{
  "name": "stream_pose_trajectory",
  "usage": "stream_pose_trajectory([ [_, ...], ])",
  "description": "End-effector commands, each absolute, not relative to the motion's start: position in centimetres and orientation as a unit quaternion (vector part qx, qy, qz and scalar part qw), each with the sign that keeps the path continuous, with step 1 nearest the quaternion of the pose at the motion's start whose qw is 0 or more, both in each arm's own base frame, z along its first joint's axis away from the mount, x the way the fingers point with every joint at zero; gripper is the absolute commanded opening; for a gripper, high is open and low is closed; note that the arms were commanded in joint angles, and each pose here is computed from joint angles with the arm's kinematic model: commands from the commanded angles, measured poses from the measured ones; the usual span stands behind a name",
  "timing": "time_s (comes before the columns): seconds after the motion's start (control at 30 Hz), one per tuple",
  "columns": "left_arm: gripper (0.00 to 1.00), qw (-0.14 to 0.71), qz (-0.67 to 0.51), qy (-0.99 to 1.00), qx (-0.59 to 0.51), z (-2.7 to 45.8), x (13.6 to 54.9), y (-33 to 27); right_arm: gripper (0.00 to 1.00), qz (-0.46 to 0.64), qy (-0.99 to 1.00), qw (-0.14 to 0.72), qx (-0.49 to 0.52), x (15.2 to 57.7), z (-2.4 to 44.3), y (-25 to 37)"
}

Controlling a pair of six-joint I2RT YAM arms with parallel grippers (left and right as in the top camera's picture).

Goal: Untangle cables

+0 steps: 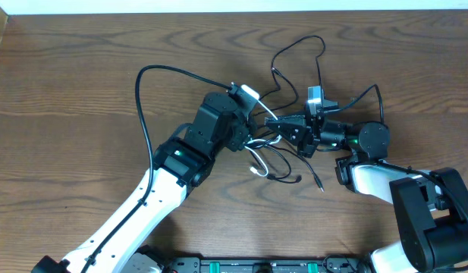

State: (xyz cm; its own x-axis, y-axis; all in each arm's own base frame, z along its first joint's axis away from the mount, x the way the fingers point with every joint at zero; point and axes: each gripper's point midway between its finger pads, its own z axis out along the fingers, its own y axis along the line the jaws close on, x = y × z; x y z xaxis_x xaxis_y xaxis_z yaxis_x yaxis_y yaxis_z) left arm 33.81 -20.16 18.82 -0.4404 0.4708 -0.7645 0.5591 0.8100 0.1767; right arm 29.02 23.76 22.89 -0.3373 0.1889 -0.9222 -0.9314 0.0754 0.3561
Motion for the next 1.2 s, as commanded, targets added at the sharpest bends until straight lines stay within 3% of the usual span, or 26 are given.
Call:
stream_pose_trajectory([
  [0.0,0.79,0.447,-0.076,0.834,0.314,20.1,34.0,-21.2,0.01,0.591,0.554,0.486,-0.329,29.2,23.4,23.5],
  [0.1,0.82,0.456,-0.078,0.830,0.312,20.5,34.2,-21.3,0.01,0.591,0.554,0.486,-0.329,29.2,23.4,23.5],
  [0.7,0.83,0.469,-0.081,0.825,0.305,20.9,34.8,-21.6,0.01,0.591,0.570,0.477,-0.313,29.9,22.9,22.9],
  [1.07,0.84,0.374,-0.092,0.888,0.252,16.9,32.3,-20.0,0.01,0.551,0.736,0.387,-0.072,36.2,14.7,18.3],
  [1.17,0.84,0.355,-0.095,0.901,0.232,16.3,31.7,-19.6,0.05,0.528,0.767,0.364,-0.015,37.0,12.4,17.1],
])
